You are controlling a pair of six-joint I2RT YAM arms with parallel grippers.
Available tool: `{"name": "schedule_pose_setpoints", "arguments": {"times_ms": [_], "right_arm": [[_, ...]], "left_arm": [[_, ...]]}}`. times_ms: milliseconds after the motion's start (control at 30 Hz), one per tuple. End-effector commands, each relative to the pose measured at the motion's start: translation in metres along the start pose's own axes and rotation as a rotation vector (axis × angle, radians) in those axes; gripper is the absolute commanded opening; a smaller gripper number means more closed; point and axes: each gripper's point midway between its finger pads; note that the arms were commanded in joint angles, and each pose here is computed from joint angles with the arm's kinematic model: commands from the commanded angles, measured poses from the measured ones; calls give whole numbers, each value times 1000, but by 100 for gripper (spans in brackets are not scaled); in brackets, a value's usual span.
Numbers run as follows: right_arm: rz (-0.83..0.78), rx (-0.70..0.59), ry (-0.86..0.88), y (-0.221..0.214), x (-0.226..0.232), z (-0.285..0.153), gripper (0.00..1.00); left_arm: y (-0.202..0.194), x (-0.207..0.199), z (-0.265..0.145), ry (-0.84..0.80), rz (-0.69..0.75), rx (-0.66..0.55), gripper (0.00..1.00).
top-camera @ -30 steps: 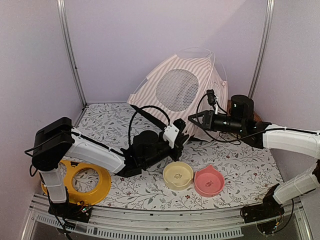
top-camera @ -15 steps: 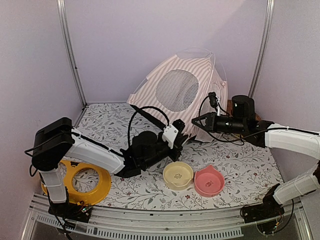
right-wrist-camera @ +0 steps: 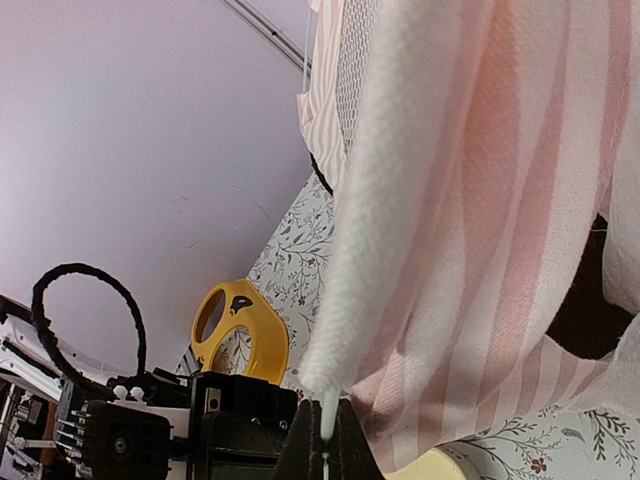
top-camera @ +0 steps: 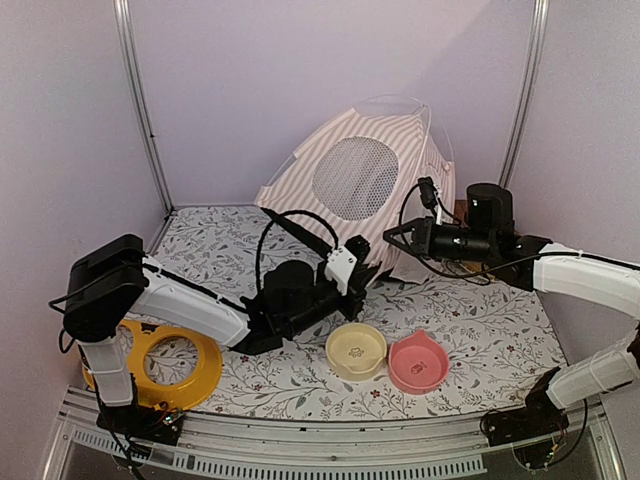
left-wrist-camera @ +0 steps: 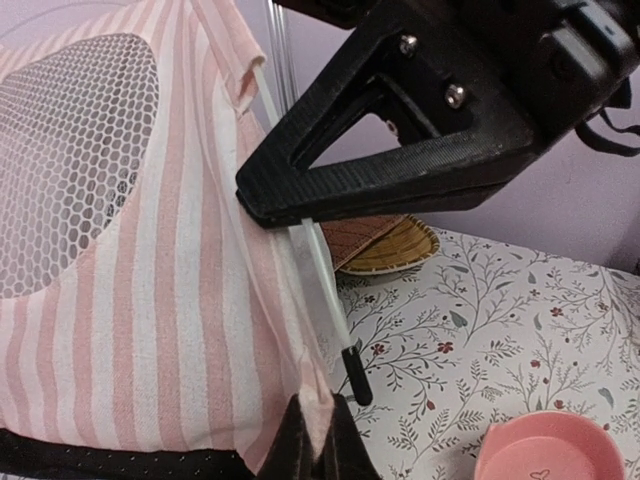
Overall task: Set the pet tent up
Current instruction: Insert the tent pole into the pole socket of the pet tent.
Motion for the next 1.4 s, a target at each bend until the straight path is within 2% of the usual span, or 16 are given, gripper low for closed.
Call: {"name": "schedule_pose_setpoints", "arguments": {"times_ms": [0, 833, 1367], "right_arm": [[-73, -296, -8, 91, 15, -20, 0], [-61, -372, -24, 118, 6, -28, 0], [-55, -404, -15, 133, 6, -33, 0]], "left_arm": [[-49, -26, -9, -97, 52, 154, 0], [-82, -32, -19, -110, 56, 217, 0], [-83, -40, -17, -127, 67, 218, 0]]}}
Point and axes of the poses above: each gripper's point midway between its finger pads, its own z axis out along the fingers, its own x axis along the line the jaws close on, y = z × x, and after that the axes turned 7 degrees about -z, right-handed
